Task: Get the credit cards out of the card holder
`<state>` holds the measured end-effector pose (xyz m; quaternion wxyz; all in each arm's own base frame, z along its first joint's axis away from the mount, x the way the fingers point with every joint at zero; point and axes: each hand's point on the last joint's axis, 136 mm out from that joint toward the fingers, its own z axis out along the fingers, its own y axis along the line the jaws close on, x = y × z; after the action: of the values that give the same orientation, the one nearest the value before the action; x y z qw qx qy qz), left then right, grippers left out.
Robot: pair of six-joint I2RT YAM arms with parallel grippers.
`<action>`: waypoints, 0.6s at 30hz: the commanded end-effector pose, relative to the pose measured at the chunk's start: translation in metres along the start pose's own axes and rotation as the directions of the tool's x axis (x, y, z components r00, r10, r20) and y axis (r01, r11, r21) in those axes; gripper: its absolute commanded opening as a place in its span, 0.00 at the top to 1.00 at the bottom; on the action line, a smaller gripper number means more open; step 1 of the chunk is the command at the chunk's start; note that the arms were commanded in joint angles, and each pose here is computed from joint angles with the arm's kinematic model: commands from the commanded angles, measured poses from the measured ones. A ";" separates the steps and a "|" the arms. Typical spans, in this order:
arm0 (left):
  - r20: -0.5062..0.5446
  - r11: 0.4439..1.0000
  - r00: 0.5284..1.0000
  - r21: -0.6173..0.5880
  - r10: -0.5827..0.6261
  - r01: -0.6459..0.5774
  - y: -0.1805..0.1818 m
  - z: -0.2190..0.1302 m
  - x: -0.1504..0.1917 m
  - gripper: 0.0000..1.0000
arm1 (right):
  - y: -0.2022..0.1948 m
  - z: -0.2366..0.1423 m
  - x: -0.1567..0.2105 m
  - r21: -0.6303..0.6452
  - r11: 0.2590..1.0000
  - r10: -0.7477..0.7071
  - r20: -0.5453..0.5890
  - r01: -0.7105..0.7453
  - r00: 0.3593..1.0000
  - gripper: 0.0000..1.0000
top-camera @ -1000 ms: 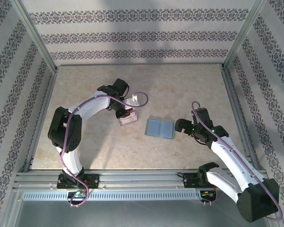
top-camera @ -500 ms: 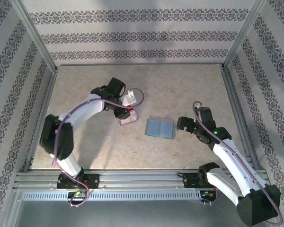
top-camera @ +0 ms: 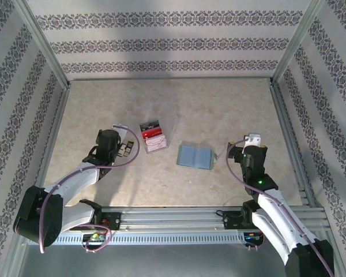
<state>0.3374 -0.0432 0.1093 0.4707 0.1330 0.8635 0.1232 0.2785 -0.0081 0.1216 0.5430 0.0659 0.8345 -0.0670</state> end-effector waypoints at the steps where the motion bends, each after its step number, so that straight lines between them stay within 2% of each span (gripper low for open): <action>1: 0.181 0.981 0.975 -0.120 -0.130 0.153 0.032 0.000 -0.024 0.00 | -0.017 0.001 -0.036 0.066 0.997 0.019 0.217 -0.034 0.976 0.02; 7: 0.217 0.963 0.960 -0.167 -0.175 0.214 0.048 0.017 -0.007 0.01 | -0.017 0.021 -0.027 0.054 0.998 0.031 0.200 -0.043 0.979 0.02; 12: 0.273 0.949 0.938 -0.168 -0.213 0.265 0.060 0.026 -0.012 0.01 | -0.013 0.034 -0.030 0.045 0.999 0.012 0.189 -0.021 0.982 0.02; 13: 0.256 0.948 0.941 -0.168 -0.222 0.269 0.061 0.029 -0.011 0.01 | -0.012 0.036 -0.031 0.041 0.999 0.012 0.192 -0.020 0.981 0.02; 14: 0.231 0.952 0.946 -0.152 -0.228 0.266 0.058 0.032 -0.010 0.01 | -0.011 0.038 -0.031 0.037 0.999 0.010 0.190 -0.018 0.982 0.02; 18: 0.289 0.961 0.928 -0.068 -0.238 0.267 0.047 0.027 -0.016 0.01 | -0.009 0.047 -0.036 0.019 1.000 0.012 0.187 -0.016 0.982 0.02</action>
<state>0.3665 0.0085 0.0997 0.5532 0.0155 0.8225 0.1311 0.3165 -0.0299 0.1048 0.5748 0.0770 0.8095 -0.0912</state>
